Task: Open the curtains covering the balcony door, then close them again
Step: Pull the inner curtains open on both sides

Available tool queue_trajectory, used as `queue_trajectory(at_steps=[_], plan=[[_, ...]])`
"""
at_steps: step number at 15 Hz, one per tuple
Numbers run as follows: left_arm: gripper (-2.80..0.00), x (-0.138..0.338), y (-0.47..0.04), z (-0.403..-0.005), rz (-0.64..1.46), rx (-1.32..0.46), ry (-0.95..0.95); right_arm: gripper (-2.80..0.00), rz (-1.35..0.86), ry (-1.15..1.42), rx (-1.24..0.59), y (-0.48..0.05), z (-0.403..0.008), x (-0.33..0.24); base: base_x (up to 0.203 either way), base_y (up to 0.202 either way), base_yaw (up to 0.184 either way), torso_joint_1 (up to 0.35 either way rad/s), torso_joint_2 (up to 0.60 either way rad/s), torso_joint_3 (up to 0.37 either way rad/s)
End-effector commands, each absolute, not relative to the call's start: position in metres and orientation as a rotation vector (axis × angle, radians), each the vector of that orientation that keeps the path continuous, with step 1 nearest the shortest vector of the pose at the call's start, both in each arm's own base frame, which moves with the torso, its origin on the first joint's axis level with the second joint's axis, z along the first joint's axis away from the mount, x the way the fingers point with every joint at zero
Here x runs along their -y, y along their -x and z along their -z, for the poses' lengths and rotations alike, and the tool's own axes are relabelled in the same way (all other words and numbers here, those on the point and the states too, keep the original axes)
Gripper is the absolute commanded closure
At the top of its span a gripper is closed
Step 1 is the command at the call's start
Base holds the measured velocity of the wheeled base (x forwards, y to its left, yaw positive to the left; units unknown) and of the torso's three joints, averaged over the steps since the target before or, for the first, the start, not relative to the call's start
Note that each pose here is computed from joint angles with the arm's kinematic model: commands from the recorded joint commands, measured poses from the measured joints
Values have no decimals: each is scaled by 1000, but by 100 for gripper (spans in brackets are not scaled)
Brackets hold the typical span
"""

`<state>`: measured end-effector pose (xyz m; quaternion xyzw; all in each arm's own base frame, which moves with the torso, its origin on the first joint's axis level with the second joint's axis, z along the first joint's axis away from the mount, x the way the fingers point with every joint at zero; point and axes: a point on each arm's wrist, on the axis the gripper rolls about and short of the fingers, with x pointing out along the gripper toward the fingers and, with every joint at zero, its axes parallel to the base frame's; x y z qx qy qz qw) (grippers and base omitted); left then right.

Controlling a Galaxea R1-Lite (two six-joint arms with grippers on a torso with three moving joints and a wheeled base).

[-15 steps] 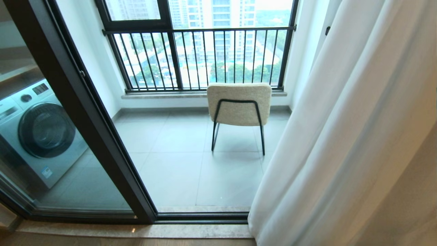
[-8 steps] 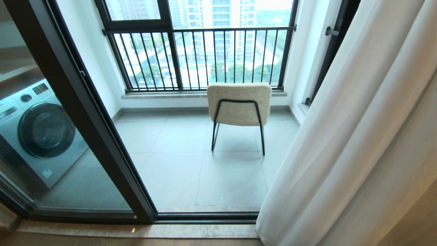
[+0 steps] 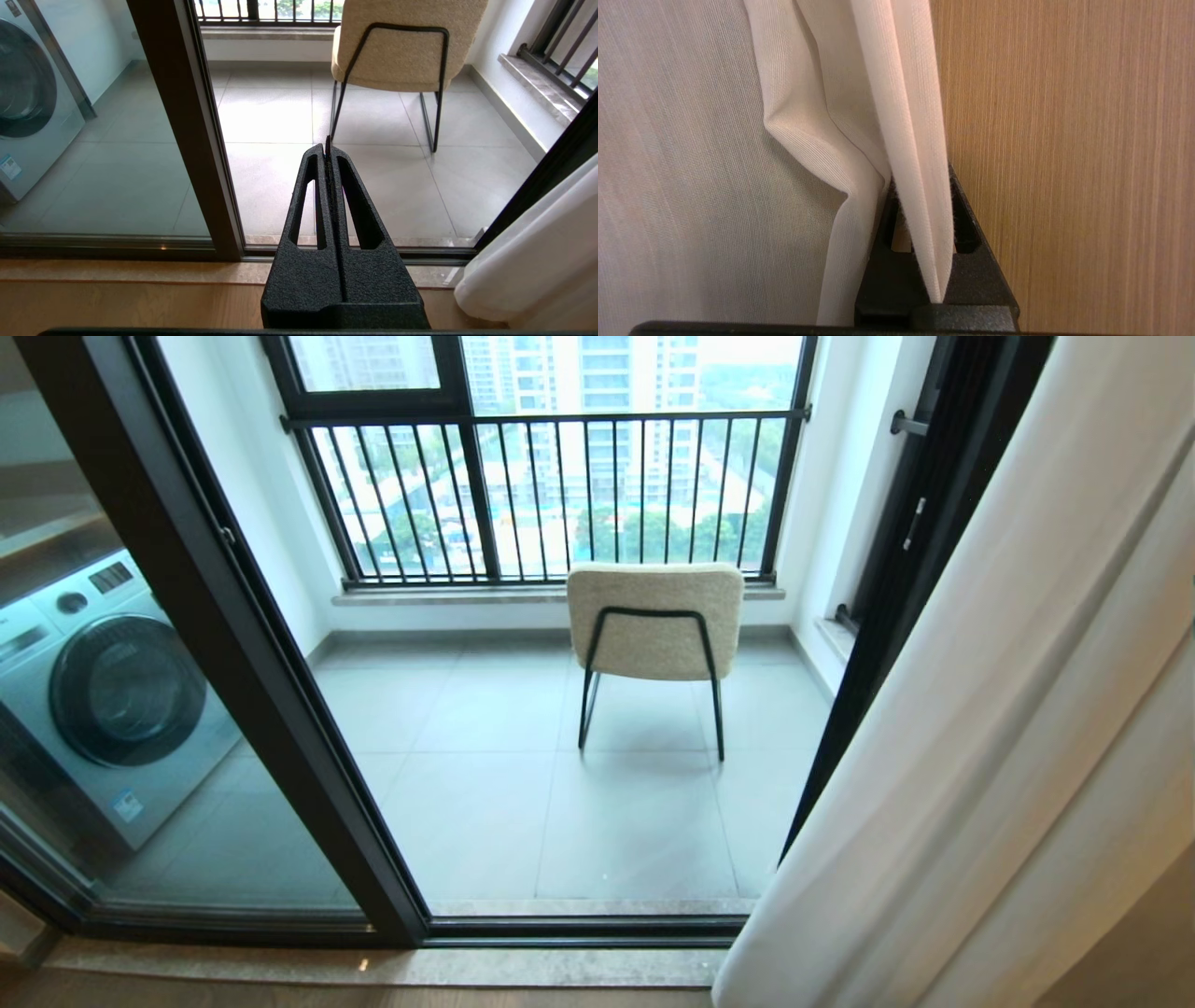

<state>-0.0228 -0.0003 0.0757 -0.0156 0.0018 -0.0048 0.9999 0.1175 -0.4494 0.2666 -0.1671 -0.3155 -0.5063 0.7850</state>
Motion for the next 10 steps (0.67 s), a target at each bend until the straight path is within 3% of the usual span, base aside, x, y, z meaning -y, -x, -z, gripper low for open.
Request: queue_trajectory(at_steps=[1,10], plan=[[0,0,23,-76,9,-3,32,0,1104,347,665,-115,-259,454,0,0,0,0,0,0],[0,0,23,-76,9,-3,32,0,965,331,654,-99,-316,373,0,0,0,0,0,0]])
